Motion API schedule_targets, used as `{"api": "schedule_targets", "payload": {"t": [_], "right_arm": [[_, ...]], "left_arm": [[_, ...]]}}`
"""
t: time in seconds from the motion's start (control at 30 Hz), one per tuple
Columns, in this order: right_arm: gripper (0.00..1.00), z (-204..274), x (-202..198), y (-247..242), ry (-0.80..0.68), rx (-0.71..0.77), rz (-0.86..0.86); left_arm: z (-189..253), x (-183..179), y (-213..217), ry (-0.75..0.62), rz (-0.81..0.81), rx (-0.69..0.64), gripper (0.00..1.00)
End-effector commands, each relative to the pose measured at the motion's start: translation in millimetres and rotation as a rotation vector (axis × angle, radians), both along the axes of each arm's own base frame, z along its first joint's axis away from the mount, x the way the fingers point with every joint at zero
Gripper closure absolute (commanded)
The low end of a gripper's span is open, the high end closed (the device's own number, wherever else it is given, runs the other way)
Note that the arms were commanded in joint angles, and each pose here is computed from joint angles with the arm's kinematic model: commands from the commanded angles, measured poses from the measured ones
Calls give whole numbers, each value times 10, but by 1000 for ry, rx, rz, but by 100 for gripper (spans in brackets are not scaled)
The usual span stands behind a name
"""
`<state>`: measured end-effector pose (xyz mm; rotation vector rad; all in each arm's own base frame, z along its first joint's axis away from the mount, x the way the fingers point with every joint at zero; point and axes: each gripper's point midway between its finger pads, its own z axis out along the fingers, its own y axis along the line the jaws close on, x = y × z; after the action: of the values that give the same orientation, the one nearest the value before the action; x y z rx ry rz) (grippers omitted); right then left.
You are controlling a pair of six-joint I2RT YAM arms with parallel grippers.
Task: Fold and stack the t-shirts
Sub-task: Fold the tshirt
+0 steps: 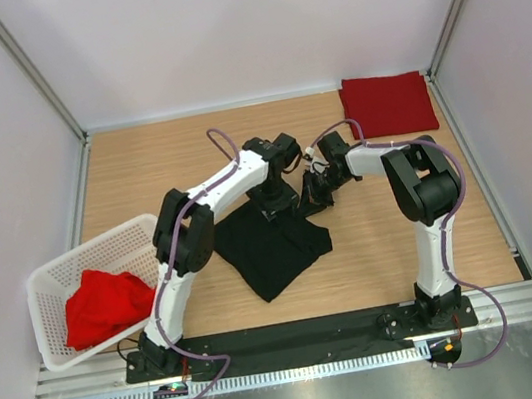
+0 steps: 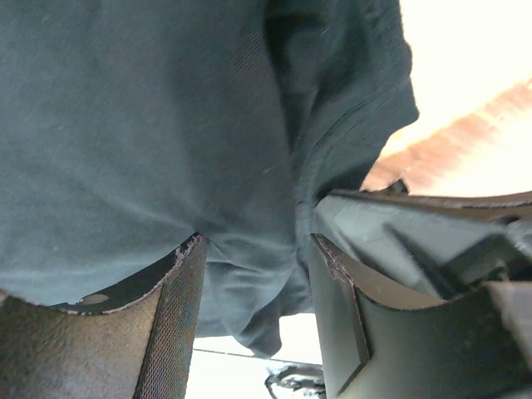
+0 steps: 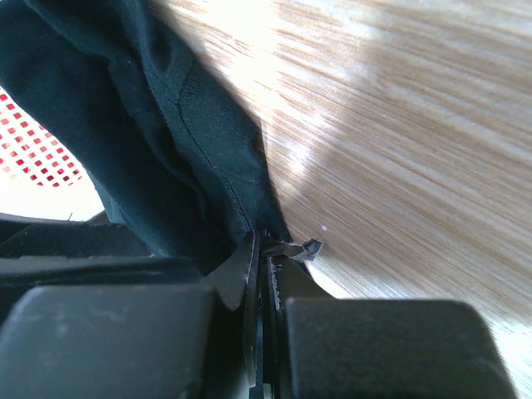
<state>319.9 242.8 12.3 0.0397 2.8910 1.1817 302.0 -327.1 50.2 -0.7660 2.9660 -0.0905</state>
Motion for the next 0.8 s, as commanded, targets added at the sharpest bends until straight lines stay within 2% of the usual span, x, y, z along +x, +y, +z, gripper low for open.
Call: {"api": "schedule_targets", "payload": {"t": [0.0, 0.17, 0.3, 0.4, 0.43, 0.5, 0.53, 0.77], "right_arm": [[98, -415, 3, -229, -32, -170, 1], [98, -461, -10, -245, -30, -179, 6], [98, -482, -32, -248, -28, -185, 11], [98, -488, -37, -250, -25, -186, 11], [98, -496, -42, -252, -25, -187, 13], [98, -503, -46, -259, -23, -191, 15], [98, -513, -49, -269, -21, -194, 14], [99, -531, -37, -269, -24, -199, 15]], "left_arm": [[77, 83, 26, -40, 17, 49, 47], [-8, 106, 46, -42, 9, 76, 47], [-57, 60, 47, -19, -2, 79, 52], [-28, 95, 17, -38, -15, 63, 64], [-3, 106, -1, -45, -21, 53, 79], [70, 146, -30, -68, -35, 32, 89], [103, 151, -44, -75, -38, 26, 98], [414, 168, -122, -122, -43, -30, 100]]}}
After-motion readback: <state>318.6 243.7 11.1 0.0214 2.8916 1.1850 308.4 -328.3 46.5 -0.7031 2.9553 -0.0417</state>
